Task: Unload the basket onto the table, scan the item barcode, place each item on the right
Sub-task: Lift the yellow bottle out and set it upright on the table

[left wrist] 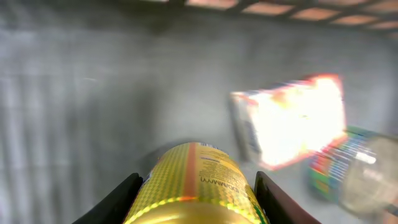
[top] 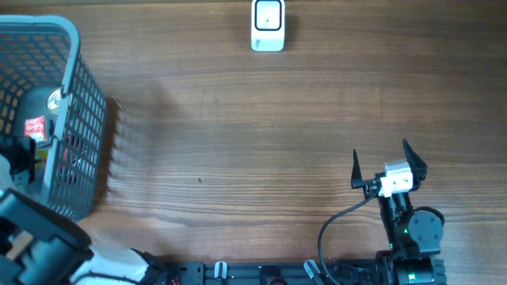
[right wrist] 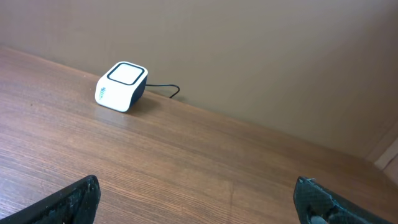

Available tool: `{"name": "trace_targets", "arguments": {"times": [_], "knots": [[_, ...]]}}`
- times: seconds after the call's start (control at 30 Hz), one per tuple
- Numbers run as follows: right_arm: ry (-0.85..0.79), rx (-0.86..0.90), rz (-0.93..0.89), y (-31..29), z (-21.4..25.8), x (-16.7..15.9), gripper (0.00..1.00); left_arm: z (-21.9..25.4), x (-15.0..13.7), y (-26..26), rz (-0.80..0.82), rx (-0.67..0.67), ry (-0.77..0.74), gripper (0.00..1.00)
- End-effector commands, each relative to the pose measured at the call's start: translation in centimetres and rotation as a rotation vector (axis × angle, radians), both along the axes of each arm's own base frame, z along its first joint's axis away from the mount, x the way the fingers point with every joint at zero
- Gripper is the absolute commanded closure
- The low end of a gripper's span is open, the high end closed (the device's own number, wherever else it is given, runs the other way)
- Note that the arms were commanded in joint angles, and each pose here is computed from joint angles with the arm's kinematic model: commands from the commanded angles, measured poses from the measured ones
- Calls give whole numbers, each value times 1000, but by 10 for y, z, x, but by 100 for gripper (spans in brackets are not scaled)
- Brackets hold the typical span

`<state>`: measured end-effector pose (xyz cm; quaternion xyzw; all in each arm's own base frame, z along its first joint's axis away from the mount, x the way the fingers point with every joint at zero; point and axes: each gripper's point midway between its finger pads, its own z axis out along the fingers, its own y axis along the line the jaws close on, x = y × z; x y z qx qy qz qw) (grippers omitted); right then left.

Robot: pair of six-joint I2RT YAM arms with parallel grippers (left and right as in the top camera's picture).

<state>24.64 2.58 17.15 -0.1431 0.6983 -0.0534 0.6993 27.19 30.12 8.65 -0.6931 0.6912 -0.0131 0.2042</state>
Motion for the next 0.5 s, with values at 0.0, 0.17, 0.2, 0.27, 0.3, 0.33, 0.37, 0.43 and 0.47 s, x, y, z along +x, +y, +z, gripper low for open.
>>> {"name": "trace_targets", "arguments": {"times": [0.0,0.17,0.2,0.27,0.3,0.33,0.37,0.43,0.47], "knots": [[-7,-8,9,1,1,0,0,80,14,-9,-45,97,-202,57],[-7,-8,9,1,1,0,0,191,17,-38,-109,246,-476,56],[-8,-8,9,1,1,0,0,218,16,-50,-124,270,-559,54],[-7,-8,9,1,1,0,0,258,11,-71,-142,295,-690,49],[-8,-8,9,1,1,0,0,279,8,-84,-156,303,-761,49],[-8,-8,9,1,1,0,0,296,5,-94,-170,314,-815,49],[-7,-8,9,1,1,0,0,310,1,-104,-182,321,-863,49],[-7,-8,9,1,1,0,0,338,-7,-130,-221,310,-969,49],[-7,-8,9,1,1,0,0,347,-9,-146,-256,283,-1012,50]]}}
